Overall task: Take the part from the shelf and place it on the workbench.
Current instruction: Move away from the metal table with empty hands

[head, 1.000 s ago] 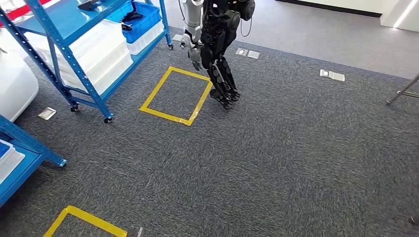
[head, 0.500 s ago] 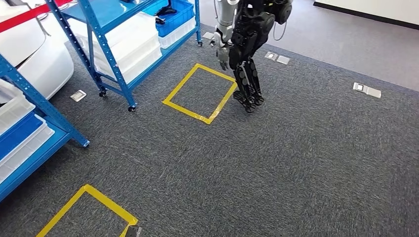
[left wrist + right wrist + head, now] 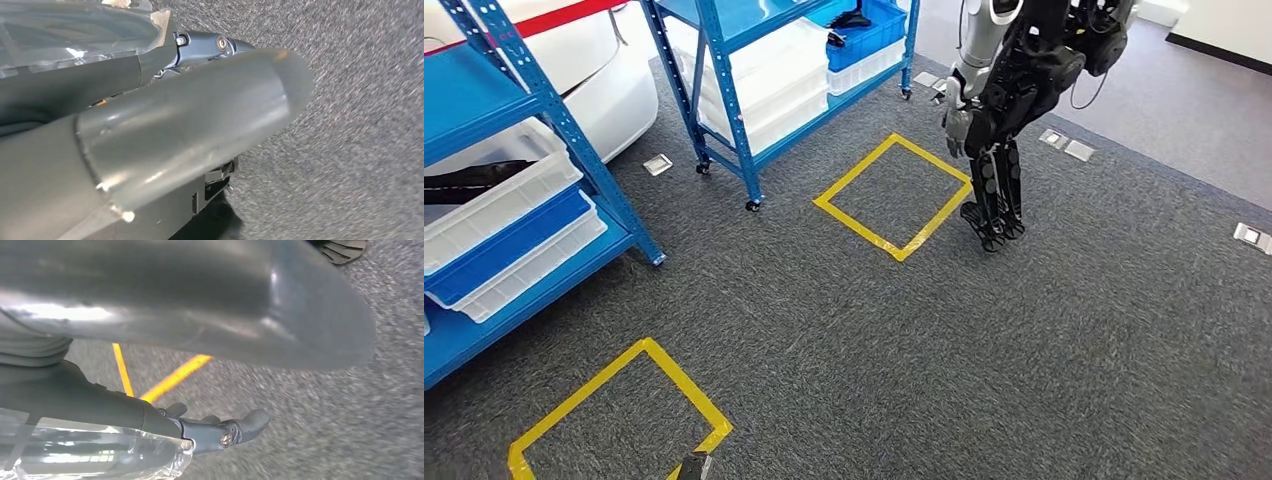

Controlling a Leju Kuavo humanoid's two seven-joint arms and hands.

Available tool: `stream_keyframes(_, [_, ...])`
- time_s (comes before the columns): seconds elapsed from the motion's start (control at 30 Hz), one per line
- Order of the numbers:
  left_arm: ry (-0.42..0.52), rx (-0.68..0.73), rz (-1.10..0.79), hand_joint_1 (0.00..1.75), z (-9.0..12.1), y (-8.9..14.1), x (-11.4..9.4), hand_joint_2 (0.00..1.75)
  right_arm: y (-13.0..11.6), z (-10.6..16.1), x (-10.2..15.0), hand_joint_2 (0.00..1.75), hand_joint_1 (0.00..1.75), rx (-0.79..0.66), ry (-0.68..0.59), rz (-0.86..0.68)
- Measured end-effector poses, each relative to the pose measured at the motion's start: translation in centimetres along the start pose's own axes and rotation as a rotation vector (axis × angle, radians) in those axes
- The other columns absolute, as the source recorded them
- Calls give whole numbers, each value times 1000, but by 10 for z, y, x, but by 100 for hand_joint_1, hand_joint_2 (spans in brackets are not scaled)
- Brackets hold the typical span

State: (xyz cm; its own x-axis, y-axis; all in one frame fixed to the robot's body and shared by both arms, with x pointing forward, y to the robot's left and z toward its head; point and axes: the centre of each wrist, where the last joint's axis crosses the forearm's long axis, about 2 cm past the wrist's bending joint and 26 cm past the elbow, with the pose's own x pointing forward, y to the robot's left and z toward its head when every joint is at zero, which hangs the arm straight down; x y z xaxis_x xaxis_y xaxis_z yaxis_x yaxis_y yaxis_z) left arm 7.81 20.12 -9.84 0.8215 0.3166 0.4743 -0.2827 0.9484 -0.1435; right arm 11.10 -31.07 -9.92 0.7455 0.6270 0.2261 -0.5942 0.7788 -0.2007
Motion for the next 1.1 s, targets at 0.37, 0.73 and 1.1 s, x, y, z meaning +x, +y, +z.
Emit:
stream_keyframes(0.37, [5,4,-2,0,1,2,-2,0,2,0,0,0,0,4,0,-1])
stream_keyframes(0.73, [-3,-6,-8,0,0,0,0,0,1,0,2,0,0,1,-6,-1])
stream_keyframes(1.1, [3,-14,-12,0,1,-2,-3,0,0,0,-2,0,0,1,3,-5])
